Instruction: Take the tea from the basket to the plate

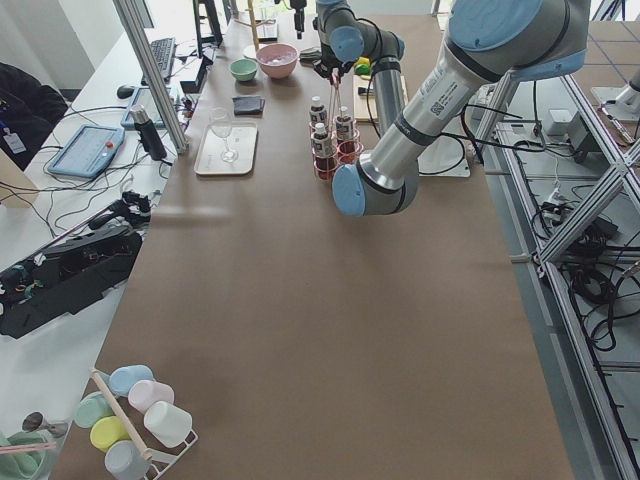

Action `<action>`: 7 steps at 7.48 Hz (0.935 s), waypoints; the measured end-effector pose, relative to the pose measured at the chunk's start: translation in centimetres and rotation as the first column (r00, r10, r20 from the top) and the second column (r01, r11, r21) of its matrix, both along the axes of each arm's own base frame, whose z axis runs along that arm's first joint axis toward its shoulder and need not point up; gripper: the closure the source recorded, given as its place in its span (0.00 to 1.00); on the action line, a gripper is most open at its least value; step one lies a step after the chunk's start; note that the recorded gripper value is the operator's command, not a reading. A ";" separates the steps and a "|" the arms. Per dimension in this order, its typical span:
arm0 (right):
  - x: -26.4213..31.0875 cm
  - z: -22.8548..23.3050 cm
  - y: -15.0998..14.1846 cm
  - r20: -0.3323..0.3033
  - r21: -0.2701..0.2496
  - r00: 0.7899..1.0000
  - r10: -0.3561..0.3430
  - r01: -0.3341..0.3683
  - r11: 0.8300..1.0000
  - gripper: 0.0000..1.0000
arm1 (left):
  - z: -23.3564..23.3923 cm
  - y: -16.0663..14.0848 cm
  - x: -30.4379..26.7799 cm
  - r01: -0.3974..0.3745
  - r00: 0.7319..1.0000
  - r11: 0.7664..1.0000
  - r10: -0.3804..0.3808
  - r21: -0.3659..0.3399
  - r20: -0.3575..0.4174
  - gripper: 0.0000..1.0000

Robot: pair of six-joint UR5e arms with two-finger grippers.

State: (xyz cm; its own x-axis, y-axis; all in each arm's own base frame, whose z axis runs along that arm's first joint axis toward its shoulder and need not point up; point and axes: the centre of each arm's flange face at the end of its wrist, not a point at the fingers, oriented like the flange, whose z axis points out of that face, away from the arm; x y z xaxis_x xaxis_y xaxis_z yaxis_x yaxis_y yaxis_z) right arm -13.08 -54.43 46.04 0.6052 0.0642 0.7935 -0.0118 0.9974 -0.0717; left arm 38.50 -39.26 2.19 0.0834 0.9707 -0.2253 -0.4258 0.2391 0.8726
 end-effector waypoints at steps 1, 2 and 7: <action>-3.3 -3.0 -0.6 0.014 -0.066 1.000 0.025 -0.024 0.998 0.01 | -0.2 0.5 0.4 0.006 1.000 1.000 -0.006 0.001 -0.002 1.00; -6.6 -6.6 -1.4 0.022 -0.126 0.999 0.041 -0.038 0.991 0.01 | -0.2 0.7 0.5 0.009 1.000 1.000 -0.009 0.002 -0.003 1.00; -16.7 -20.7 -3.5 0.022 -0.340 0.994 0.110 -0.097 0.935 0.02 | -0.2 1.0 0.4 0.010 1.000 1.000 -0.010 0.004 -0.008 1.00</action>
State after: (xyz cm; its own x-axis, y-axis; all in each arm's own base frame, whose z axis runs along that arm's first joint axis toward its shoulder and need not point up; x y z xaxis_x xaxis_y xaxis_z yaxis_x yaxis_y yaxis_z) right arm -29.80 -57.91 25.33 0.5491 0.3936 0.7373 -0.1038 0.9075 -0.4071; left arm 38.87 -38.22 1.99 0.0913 0.9708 -0.2217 -0.4165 0.2394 0.8770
